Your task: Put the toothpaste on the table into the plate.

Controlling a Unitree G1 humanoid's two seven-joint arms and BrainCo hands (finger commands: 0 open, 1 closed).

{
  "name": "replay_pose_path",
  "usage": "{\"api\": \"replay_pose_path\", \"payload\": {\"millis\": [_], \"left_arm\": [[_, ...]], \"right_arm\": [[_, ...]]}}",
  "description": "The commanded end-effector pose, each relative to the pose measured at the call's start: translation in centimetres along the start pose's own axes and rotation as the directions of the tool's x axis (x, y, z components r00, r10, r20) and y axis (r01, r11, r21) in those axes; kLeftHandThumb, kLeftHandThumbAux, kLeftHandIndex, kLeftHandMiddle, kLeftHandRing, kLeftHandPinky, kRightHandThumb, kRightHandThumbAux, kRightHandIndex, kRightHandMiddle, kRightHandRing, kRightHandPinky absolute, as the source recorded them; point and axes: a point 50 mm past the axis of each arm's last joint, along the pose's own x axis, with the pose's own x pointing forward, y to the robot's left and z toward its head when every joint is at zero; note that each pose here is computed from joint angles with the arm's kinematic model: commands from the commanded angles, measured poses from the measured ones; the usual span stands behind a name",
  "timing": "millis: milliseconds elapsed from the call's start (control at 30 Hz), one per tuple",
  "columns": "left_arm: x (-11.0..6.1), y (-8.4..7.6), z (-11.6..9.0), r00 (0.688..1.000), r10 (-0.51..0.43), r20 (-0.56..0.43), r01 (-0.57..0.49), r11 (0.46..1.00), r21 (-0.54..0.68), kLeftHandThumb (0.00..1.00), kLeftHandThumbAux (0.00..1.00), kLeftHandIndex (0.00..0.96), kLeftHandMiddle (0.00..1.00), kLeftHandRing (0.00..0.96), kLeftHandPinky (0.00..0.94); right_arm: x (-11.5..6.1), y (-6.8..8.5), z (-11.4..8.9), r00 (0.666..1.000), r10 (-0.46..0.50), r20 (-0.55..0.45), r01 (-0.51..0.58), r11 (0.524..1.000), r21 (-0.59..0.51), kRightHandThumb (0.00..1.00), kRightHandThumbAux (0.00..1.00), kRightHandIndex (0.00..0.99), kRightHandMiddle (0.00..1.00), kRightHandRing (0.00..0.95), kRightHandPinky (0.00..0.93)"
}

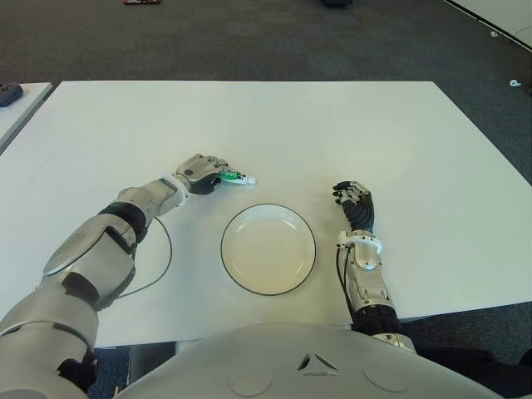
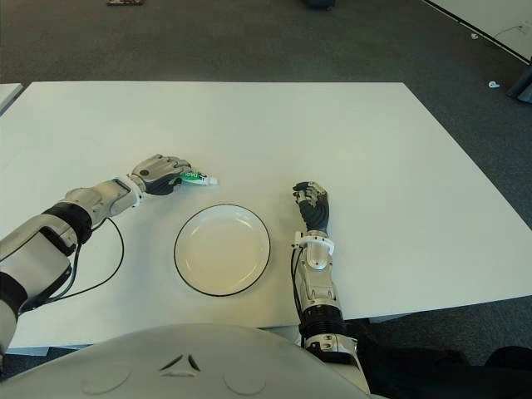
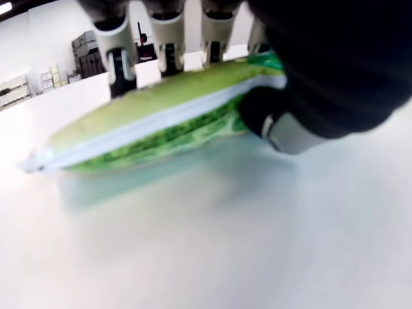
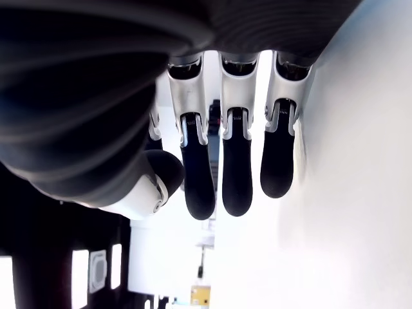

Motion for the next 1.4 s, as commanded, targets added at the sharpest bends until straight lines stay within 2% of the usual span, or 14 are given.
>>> {"api": "replay_pose_path", "payload": {"millis": [33, 467, 1033, 1167, 1300, 1400], "left_arm": [[-1.7, -3.7, 0.5, 0.989, -0.148, -0.007, 0.148, 0.989, -0.027, 0.71, 0.703, 0.434, 0.772, 0.787, 0.822], [-1.7, -3.3, 0.0, 0.99, -0.124, -0.062, 0.114, 0.984, -0.137, 0.71, 0.709, 0.435, 0.808, 0.827, 0.844], [-2.2, -3.1, -0.8, 0.99, -0.071, -0.119, 0.048, 0.982, -0.185, 0.713, 0.709, 0.44, 0.827, 0.844, 0.856], [-2.4, -2.3, -1.3, 0.992, -0.041, -0.115, 0.018, 0.981, -0.193, 0.715, 0.708, 0.441, 0.837, 0.851, 0.858], [-2.6, -0.2, -2.1, 0.993, 0.056, -0.105, -0.077, 0.976, -0.205, 0.716, 0.707, 0.442, 0.842, 0.854, 0.855], [-2.8, 0.7, -2.2, 0.988, 0.11, -0.108, -0.131, 0.969, -0.21, 0.716, 0.707, 0.443, 0.843, 0.852, 0.843]], "right_arm": [[-0.3, 0.0, -0.5, 0.999, -0.007, -0.041, 0.007, 1.0, 0.001, 0.71, 0.732, 0.427, 0.476, 0.461, 0.479], [-0.3, 0.0, -0.4, 0.999, -0.012, -0.041, 0.012, 1.0, 0.007, 0.708, 0.732, 0.426, 0.475, 0.459, 0.47], [-0.2, -0.2, -0.6, 0.998, -0.022, -0.058, 0.021, 1.0, -0.01, 0.71, 0.731, 0.428, 0.479, 0.456, 0.467], [-0.2, -0.2, -0.6, 0.998, -0.022, -0.059, 0.022, 1.0, -0.008, 0.71, 0.731, 0.428, 0.481, 0.456, 0.469], [-0.2, -0.2, -0.6, 0.998, -0.02, -0.053, 0.02, 1.0, -0.002, 0.711, 0.731, 0.429, 0.483, 0.46, 0.477], [-0.2, -0.2, -0.6, 0.999, -0.019, -0.051, 0.019, 1.0, 0.0, 0.711, 0.731, 0.429, 0.481, 0.46, 0.477]]}}
